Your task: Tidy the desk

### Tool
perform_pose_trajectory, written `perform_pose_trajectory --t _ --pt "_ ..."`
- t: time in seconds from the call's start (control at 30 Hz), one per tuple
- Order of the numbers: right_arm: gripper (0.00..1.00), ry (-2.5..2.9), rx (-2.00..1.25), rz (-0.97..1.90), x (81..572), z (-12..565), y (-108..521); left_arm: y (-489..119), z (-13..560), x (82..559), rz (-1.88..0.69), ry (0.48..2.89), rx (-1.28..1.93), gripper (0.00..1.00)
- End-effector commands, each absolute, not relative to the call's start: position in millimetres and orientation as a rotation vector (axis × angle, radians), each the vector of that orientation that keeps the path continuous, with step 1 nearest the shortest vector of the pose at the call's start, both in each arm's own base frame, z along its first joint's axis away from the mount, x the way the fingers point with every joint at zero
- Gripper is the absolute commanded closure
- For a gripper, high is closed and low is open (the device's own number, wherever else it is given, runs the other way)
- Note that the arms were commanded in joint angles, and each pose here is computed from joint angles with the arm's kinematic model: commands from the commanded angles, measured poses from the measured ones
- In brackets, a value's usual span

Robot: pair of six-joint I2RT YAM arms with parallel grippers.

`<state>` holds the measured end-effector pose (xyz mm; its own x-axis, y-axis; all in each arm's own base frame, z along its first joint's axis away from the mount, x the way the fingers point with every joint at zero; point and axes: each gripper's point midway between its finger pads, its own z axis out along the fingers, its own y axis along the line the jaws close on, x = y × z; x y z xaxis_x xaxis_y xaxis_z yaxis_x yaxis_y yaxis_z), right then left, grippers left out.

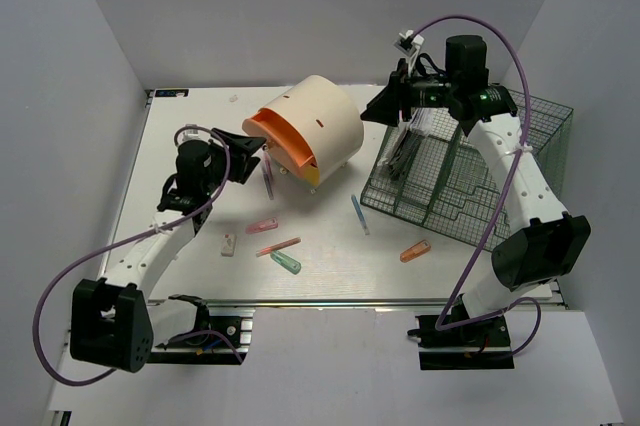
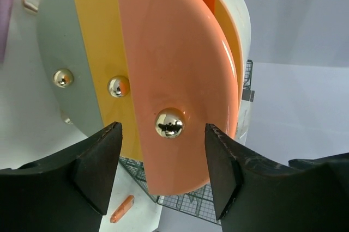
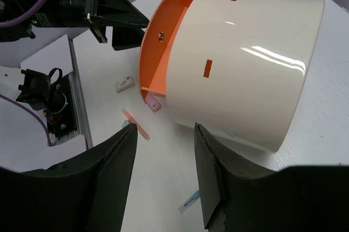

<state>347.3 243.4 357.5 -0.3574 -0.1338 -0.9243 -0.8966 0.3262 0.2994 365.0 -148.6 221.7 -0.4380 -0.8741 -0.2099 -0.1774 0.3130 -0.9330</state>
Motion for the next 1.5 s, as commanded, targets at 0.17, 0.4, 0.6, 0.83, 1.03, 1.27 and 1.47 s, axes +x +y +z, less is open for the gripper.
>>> perform_pose_trajectory --t 0.17,0.4,0.6,0.83,1.03,1.27,1.47 --pt "0.48 1.585 -1.128 1.085 329 359 244 -123 250 353 -1.004 1.804 -0.949 0.28" --pt "0.69 1.291 -1.483 1.021 273 344 249 -97 245 324 -0.780 1.897 -0.970 0.25" --pt "0.83 1.215 -1.674 1.061 215 312 259 -73 234 296 -0.557 2.025 -1.002 0.23" --pt "0.69 1.320 -1.818 1.072 156 253 280 -55 226 263 -0.396 2.116 -0.961 0.08" --pt "0.59 1.445 -1.884 0.976 139 200 310 -43 217 237 -0.336 2.125 -0.980 0.04" --pt "0.52 1.601 -1.896 0.889 121 153 352 -24 214 209 -0.232 2.122 -1.019 0.04" --pt "0.49 1.643 -1.887 0.903 119 147 384 -22 202 199 -0.188 2.185 -0.966 0.32"
